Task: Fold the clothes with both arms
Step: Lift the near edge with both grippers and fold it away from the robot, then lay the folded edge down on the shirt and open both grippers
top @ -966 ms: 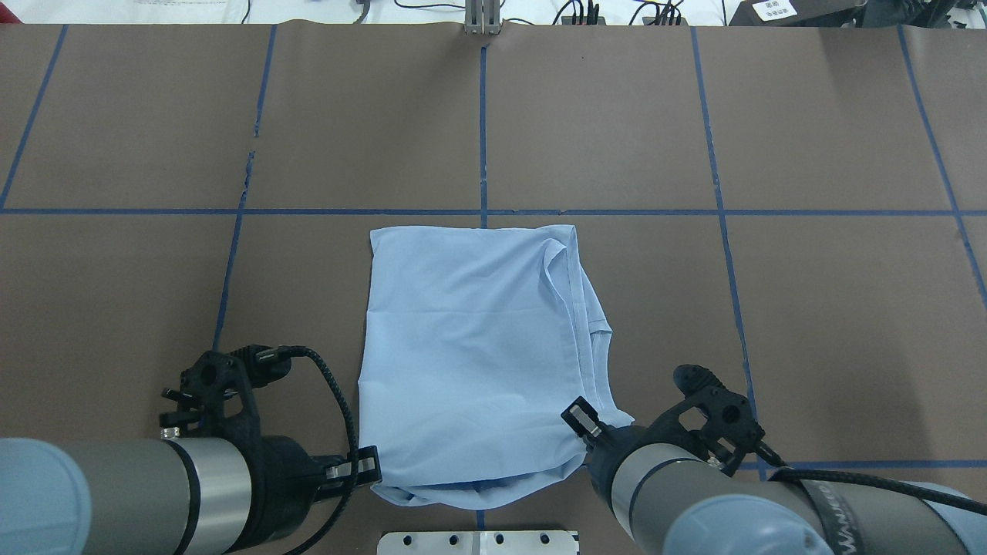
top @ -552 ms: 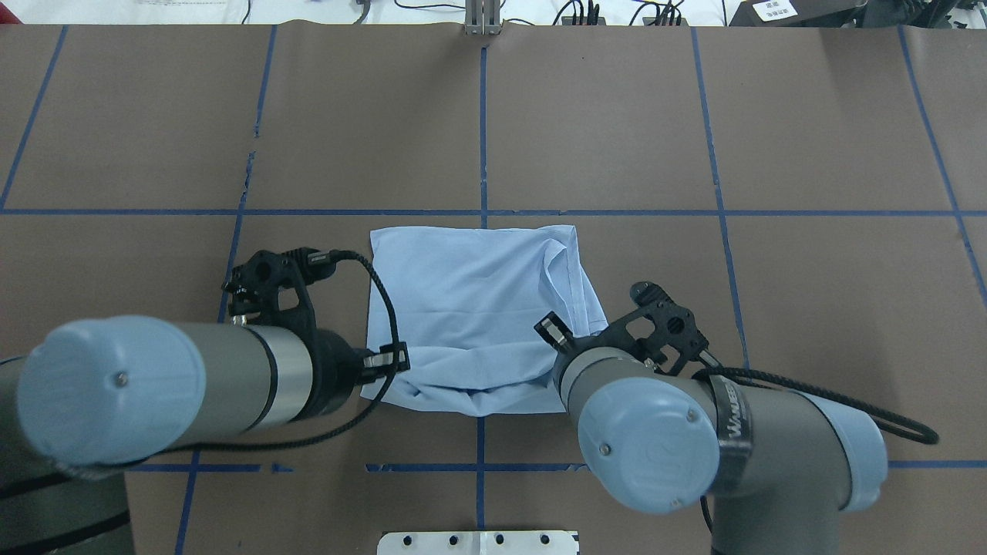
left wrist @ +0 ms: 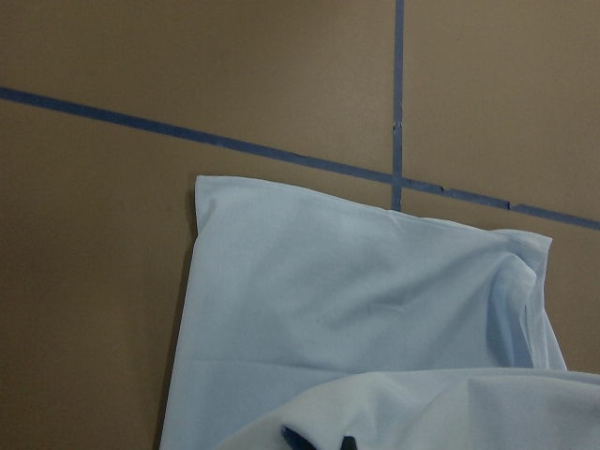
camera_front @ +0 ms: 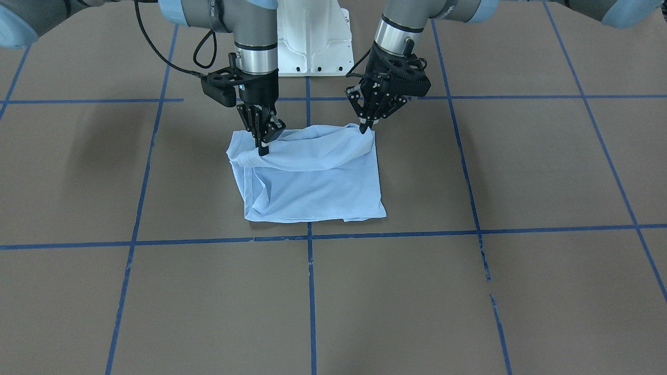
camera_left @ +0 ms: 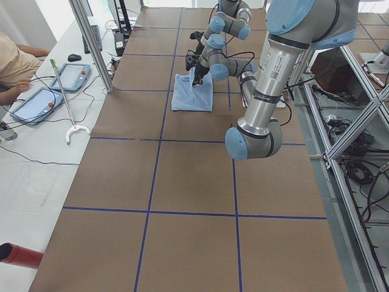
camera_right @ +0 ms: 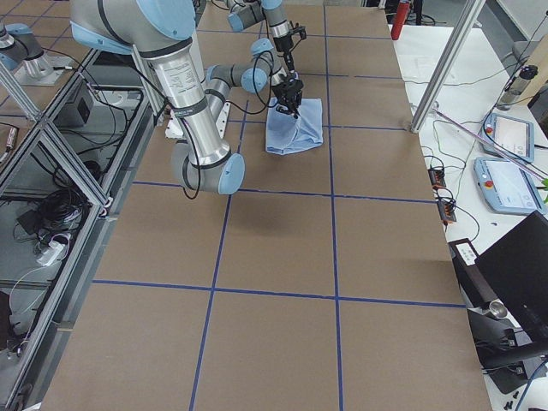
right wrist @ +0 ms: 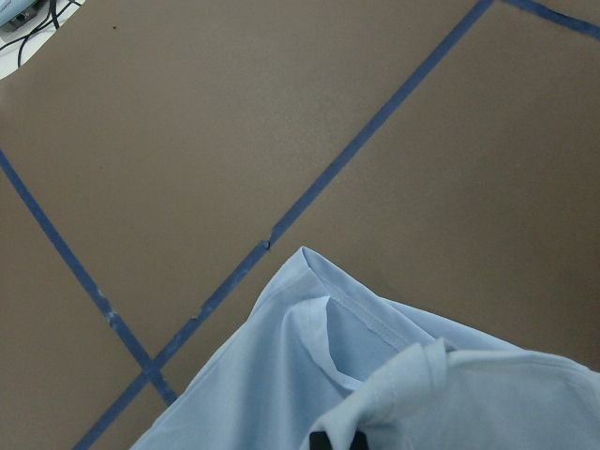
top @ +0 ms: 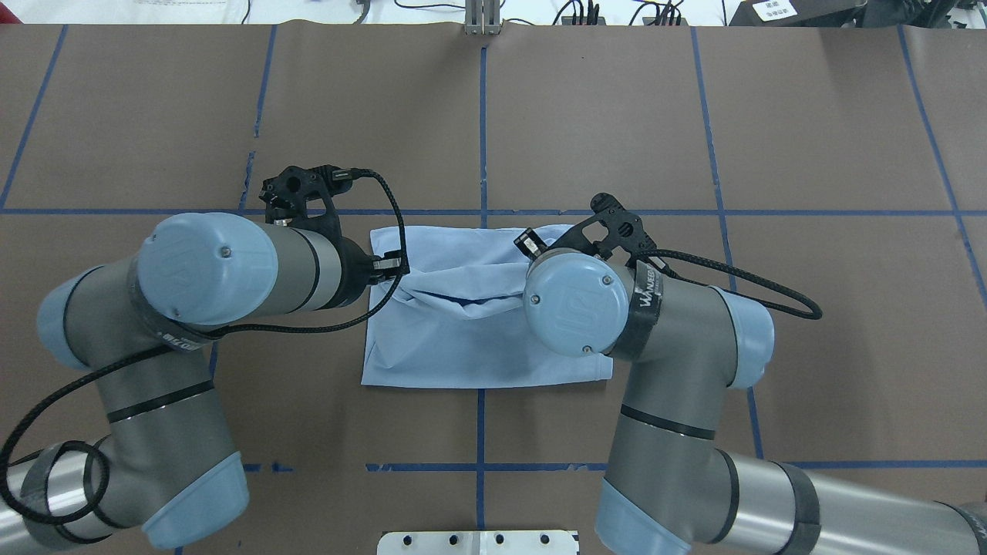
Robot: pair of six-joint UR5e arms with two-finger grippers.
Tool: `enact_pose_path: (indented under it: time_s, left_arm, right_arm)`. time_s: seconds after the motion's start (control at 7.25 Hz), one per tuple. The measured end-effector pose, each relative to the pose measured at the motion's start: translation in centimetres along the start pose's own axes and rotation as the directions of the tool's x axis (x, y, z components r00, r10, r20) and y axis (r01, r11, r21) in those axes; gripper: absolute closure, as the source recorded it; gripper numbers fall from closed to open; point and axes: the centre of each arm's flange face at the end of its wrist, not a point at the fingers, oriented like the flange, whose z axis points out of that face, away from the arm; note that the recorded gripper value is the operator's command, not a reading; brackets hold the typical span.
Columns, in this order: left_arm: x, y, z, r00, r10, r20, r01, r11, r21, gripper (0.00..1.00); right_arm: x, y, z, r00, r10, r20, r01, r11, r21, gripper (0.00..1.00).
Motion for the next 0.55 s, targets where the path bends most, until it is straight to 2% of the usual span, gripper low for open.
enact_pose_path:
  time_s: [0.28, 0.55]
  left_arm:
    - [-1.2, -1.6, 4.4, 1.0, 0.01, 0.014, -0.011, 1.0, 0.019, 1.0]
    - [-1.8, -2.3, 7.6, 0.999, 0.016, 0.042, -0.017, 1.0, 0.022, 1.0]
  right_arm:
    - [-1.8, 0.0, 3.9, 1.0, 0.001, 0.016, -0.001, 1.0, 0.009, 1.0]
    - [-2.2, 0.0, 6.9, 1.0, -0.012, 0.003, 0.012, 1.0, 0.027, 1.0]
